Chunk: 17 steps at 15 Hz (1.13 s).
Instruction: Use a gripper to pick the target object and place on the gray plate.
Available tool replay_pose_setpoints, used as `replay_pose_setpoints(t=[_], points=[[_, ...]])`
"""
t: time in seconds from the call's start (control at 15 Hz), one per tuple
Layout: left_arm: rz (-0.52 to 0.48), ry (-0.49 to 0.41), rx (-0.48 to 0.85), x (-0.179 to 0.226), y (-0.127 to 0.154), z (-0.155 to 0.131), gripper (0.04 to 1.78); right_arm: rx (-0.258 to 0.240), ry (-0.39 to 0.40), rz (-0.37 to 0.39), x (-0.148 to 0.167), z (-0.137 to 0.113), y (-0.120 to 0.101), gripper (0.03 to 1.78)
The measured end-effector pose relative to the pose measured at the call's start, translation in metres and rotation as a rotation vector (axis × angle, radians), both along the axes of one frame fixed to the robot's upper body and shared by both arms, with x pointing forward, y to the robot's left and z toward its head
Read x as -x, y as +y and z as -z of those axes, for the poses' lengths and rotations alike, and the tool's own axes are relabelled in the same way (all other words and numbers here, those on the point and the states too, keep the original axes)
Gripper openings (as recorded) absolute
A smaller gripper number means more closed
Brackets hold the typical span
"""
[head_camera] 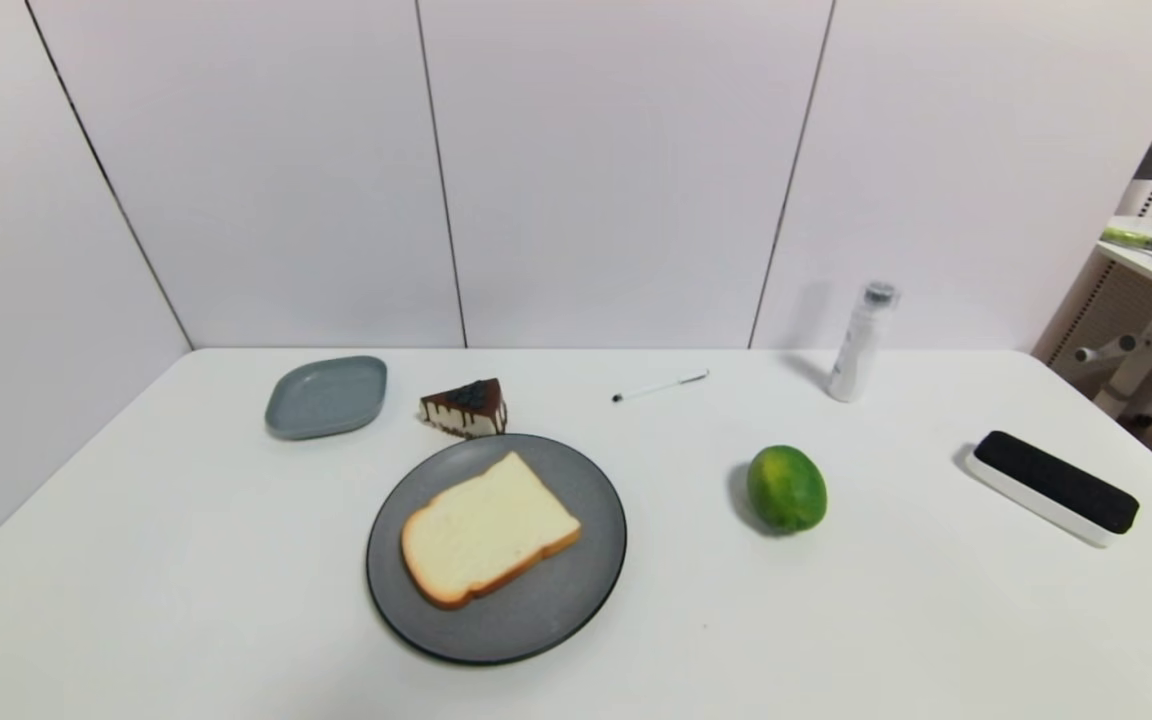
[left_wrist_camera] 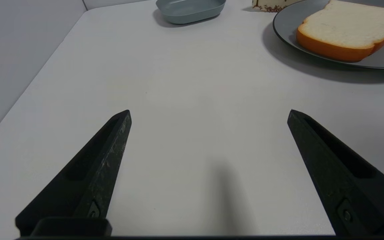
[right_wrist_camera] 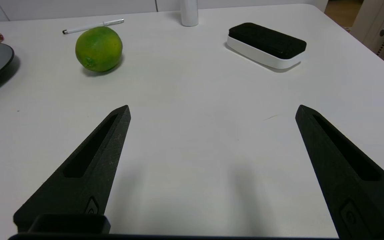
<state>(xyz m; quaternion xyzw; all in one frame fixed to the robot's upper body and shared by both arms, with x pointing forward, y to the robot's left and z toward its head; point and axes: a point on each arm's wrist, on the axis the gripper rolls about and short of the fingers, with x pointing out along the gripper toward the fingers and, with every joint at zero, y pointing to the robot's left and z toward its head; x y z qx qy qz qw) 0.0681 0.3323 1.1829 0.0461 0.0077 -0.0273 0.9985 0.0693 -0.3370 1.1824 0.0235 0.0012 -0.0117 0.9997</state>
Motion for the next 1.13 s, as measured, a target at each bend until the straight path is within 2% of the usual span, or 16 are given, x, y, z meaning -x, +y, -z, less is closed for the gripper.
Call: replay_pose_setpoints(t=[1.13], points=[[-0.001, -0.001, 0.0, 0.0001, 0.0, 0.0003, 1.69, -0.003, -0.002, 0.001, 0.0001, -0.0003, 0.0, 1.71]])
